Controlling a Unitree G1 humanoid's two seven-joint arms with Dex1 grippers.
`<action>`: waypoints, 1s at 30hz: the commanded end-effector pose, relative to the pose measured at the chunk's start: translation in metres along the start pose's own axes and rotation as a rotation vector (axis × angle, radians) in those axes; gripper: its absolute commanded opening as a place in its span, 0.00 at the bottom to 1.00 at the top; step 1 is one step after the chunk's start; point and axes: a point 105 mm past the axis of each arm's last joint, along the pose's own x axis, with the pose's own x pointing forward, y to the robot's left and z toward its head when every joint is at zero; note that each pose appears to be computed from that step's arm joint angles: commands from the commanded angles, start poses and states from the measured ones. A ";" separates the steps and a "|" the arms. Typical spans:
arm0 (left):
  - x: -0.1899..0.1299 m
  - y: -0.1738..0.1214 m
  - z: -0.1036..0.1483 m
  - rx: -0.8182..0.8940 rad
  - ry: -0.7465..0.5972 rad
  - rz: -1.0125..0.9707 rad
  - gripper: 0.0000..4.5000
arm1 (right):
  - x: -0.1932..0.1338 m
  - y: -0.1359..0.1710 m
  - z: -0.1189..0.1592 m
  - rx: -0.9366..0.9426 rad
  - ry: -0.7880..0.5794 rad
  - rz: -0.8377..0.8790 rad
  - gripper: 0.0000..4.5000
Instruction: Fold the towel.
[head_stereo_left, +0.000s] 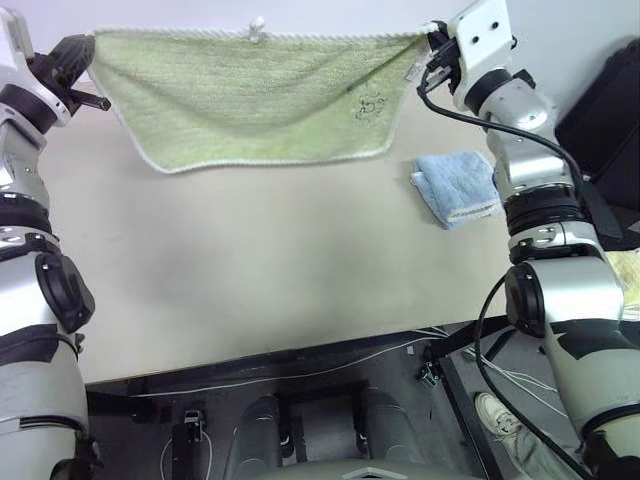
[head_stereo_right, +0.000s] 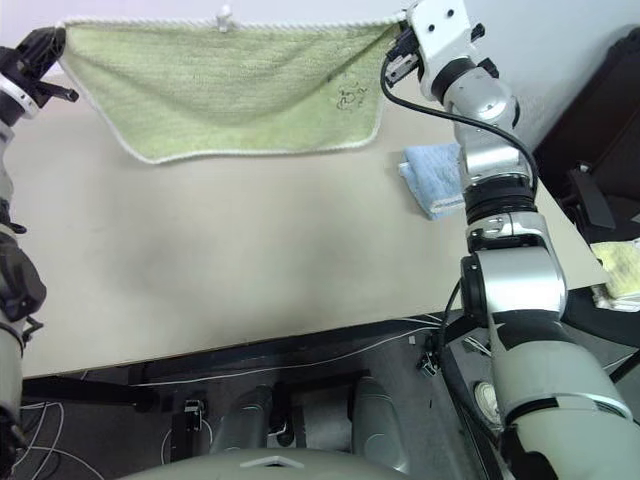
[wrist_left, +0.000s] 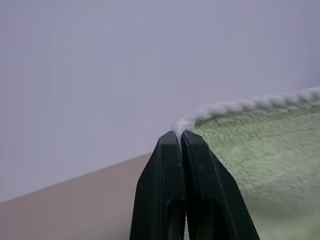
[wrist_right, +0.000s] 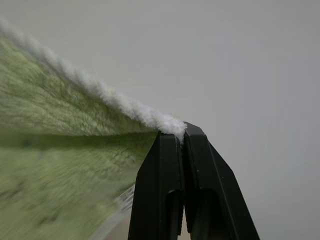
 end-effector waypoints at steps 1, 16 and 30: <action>-0.018 0.008 0.001 0.046 0.035 -0.071 0.01 | -0.023 0.011 0.010 0.014 -0.043 0.147 0.00; -0.167 0.015 -0.107 -0.059 0.556 -0.306 0.01 | -0.157 0.112 -0.016 0.073 0.231 0.757 0.00; -0.234 -0.003 -0.099 -0.221 0.758 -0.467 0.01 | -0.237 0.131 -0.028 0.175 0.450 1.063 0.00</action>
